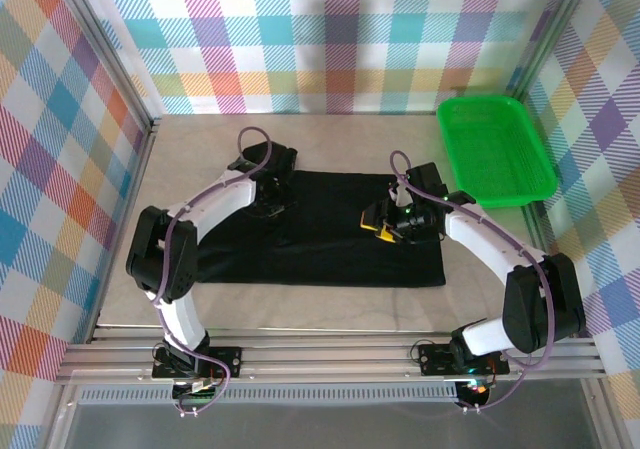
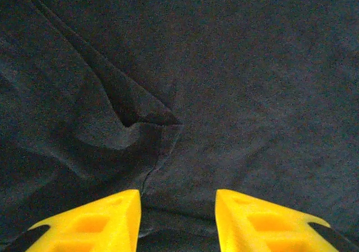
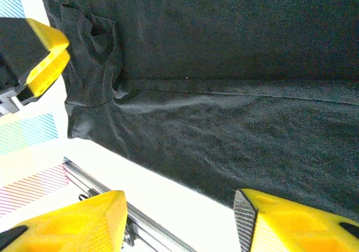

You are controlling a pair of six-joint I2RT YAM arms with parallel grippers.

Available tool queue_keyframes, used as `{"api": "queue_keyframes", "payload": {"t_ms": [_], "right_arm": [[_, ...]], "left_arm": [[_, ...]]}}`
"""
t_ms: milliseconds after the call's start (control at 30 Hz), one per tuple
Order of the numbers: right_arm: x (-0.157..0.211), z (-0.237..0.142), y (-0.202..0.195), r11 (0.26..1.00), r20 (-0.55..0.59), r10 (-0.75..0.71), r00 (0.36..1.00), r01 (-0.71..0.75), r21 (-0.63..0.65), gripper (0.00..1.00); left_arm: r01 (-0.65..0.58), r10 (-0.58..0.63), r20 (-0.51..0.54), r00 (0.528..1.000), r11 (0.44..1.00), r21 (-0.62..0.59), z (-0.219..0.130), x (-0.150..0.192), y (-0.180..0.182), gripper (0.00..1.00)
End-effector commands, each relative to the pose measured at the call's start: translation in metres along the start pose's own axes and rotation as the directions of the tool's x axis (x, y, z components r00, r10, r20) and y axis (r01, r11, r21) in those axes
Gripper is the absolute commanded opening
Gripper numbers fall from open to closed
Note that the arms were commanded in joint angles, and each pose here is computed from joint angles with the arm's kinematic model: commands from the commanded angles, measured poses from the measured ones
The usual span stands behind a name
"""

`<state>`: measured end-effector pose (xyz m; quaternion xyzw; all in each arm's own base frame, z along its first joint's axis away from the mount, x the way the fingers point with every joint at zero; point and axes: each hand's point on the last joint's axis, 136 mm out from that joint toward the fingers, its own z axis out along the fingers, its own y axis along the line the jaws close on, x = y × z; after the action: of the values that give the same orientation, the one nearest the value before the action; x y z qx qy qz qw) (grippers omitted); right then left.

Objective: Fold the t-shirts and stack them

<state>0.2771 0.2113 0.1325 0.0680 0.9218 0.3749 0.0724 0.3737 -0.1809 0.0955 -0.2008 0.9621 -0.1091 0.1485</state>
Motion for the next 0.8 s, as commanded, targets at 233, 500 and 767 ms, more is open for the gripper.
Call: {"api": "queue_keyframes", "payload": {"t_ms": [233, 500, 767], "right_arm": [[-0.004, 0.007, 0.0, 1.0, -0.021, 0.016, 1.0, -0.016, -0.004, 0.54], [-0.002, 0.005, -0.002, 1.0, -0.022, 0.018, 1.0, -0.018, 0.002, 0.54], [-0.001, 0.008, -0.004, 1.0, -0.025, 0.027, 0.999, -0.027, 0.004, 0.54]], "left_arm": [[-0.053, 0.048, -0.078, 0.996, 0.996, -0.075, 0.045, 0.007, 0.014, 0.3], [-0.089, 0.08, -0.099, 0.992, 0.992, -0.09, 0.065, 0.006, 0.014, 0.15], [-0.107, 0.101, -0.071, 0.992, 0.99, -0.089, 0.057, 0.001, 0.009, 0.0]]}}
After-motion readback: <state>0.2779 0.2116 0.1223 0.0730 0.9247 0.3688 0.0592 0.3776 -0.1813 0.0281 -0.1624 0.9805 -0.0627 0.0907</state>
